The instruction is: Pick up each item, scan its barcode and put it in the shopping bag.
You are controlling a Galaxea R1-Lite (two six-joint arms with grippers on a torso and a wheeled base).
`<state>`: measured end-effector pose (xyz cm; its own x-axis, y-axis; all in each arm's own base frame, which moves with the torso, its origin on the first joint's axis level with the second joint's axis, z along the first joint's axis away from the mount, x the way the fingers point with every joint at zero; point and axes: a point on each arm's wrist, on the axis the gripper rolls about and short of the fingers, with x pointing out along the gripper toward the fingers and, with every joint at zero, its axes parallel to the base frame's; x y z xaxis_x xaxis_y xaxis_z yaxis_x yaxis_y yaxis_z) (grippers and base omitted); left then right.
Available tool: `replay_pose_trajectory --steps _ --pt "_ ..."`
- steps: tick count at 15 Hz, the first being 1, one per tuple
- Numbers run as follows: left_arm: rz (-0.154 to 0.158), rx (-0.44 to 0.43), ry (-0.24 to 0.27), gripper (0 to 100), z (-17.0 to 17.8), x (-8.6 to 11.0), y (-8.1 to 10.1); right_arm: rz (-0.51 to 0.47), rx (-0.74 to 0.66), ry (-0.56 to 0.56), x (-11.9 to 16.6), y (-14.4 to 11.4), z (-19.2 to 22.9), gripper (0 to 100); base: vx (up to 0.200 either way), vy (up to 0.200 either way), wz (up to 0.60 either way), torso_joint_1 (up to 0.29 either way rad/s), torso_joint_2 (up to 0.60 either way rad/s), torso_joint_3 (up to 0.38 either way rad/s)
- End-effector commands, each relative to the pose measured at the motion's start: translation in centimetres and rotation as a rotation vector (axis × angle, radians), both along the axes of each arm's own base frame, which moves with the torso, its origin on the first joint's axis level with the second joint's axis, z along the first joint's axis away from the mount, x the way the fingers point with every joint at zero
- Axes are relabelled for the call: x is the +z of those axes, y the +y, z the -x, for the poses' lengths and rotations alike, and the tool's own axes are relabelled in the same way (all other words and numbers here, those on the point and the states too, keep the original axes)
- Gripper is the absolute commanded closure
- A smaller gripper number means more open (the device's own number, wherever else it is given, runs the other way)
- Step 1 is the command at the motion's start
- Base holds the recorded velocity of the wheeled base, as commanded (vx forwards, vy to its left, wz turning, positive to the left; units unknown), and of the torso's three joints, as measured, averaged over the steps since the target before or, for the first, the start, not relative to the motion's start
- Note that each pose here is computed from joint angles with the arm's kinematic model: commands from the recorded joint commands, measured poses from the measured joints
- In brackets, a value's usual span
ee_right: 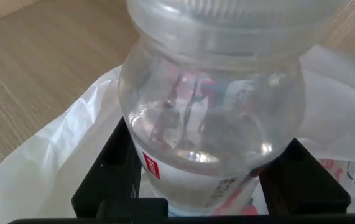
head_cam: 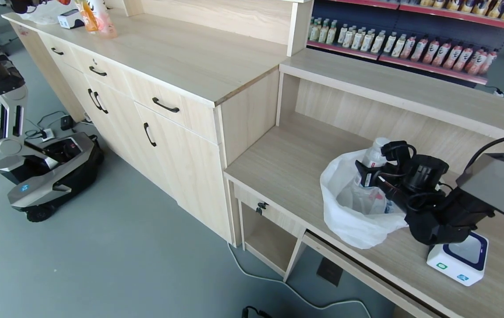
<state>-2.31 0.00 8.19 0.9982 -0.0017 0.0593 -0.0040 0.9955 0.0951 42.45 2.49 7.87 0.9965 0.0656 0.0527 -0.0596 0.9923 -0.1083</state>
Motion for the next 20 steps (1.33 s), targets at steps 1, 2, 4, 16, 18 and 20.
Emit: replay_pose_trajectory --steps 1,2,4,16,18,20 --pt "0.0 0.0 0.0 0 0.0 0.0 0.0 -0.001 -0.001 -0.005 -0.9 0.0 -1.3 100 0.0 0.0 0.0 0.0 0.0 0.0" --pt "0.0 0.0 0.0 0 0.0 0.0 0.0 -0.003 -0.001 -0.01 -1.0 0.0 -1.6 100 0.0 0.0 0.0 0.0 0.0 0.0" --pt "0.0 0.0 0.0 0 0.0 0.0 0.0 -0.004 -0.004 -0.03 -0.7 -0.1 -2.2 100 0.0 0.0 0.0 0.0 0.0 0.0" --pt "0.0 0.0 0.0 0 0.0 0.0 0.0 0.009 -0.007 -0.064 5.7 -0.1 2.3 0 0.0 0.0 0.0 0.0 0.0 0.0" --pt "0.0 0.0 0.0 0 0.0 0.0 0.0 0.032 -0.007 -0.044 8.5 -0.5 8.1 0 0.0 0.0 0.0 0.0 0.0 0.0" --pt "0.0 0.0 0.0 0 0.0 0.0 0.0 0.036 -0.016 -0.017 10.4 -1.2 14.8 0 0.0 0.0 0.0 0.0 0.0 0.0"
